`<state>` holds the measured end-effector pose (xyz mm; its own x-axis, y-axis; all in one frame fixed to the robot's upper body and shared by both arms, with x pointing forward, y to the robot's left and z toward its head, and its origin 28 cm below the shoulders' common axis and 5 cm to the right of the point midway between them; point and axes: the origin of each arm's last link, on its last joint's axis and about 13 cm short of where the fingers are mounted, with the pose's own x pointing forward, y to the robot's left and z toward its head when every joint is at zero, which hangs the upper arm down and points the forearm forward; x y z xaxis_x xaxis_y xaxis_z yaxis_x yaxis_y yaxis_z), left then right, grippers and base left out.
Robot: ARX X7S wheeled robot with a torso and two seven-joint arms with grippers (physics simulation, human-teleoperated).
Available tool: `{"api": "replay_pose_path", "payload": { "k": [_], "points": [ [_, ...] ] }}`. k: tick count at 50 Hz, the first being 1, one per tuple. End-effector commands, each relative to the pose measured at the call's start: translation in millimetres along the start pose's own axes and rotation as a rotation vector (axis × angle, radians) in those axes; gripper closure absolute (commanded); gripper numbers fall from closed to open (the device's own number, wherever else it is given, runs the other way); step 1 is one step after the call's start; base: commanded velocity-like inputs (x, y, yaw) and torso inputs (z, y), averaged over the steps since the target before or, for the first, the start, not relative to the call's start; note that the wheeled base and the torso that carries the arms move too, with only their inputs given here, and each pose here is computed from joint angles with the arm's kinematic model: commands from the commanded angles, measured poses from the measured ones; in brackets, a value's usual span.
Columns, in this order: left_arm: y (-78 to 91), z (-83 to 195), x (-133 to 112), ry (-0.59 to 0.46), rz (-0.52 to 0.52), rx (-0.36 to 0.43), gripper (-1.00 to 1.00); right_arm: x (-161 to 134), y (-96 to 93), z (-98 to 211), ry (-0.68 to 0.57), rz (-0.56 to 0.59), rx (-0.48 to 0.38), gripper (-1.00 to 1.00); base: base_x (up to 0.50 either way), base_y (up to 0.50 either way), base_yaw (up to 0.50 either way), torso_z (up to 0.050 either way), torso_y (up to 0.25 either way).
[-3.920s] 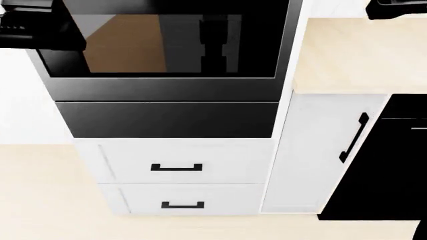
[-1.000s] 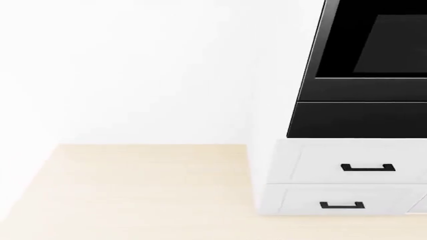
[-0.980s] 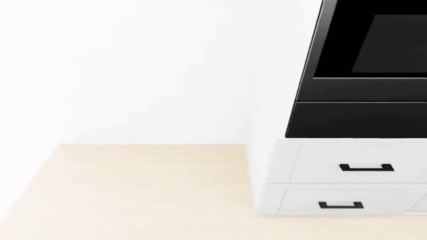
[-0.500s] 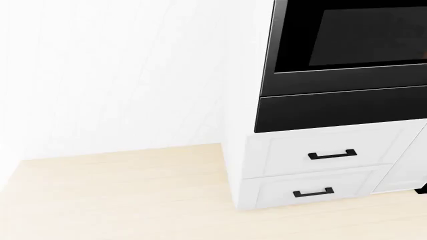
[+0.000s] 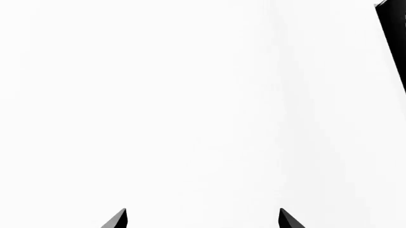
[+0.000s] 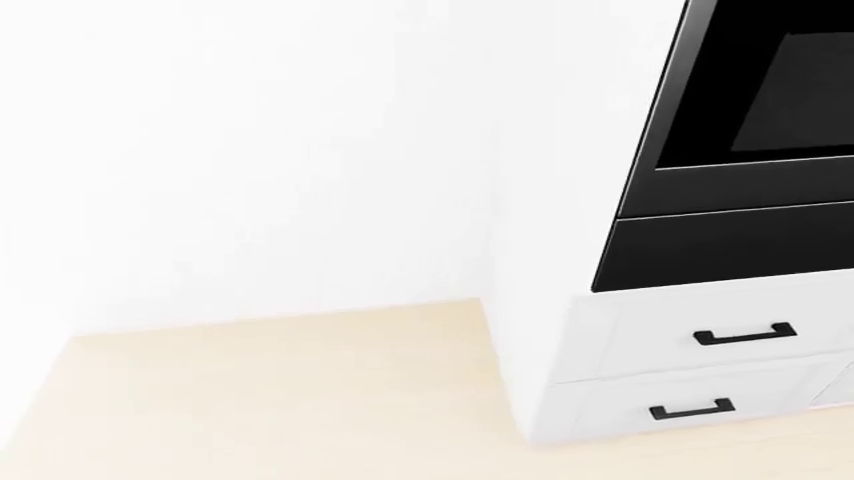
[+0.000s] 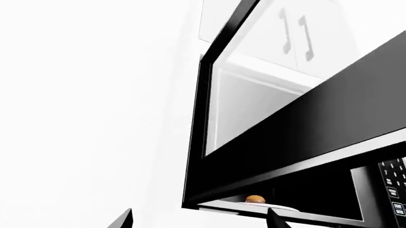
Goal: Close the microwave door
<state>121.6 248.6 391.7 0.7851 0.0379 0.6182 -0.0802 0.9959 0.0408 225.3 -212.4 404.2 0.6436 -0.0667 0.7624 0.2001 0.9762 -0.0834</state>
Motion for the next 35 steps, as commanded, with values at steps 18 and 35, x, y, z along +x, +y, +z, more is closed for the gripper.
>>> {"api": "replay_pose_path", "payload": {
  "k": [18, 35],
  "points": [
    [-1.9, -1.8, -0.5, 0.005, -0.012, 0.0, -1.0, 1.5, -4.4, 4.0, 0.008, -0.008, 0.064, -1.0, 0.33, -0.37, 0.0, 0.0, 0.0],
    [-2.1, -0.8, -1.5, 0.003, -0.011, 0.0, -1.0, -0.2, -3.3, 7.4, -0.032, -0.015, 0.026, -1.0, 0.03, -0.01, 0.0, 0.0, 0.001]
  ]
}}
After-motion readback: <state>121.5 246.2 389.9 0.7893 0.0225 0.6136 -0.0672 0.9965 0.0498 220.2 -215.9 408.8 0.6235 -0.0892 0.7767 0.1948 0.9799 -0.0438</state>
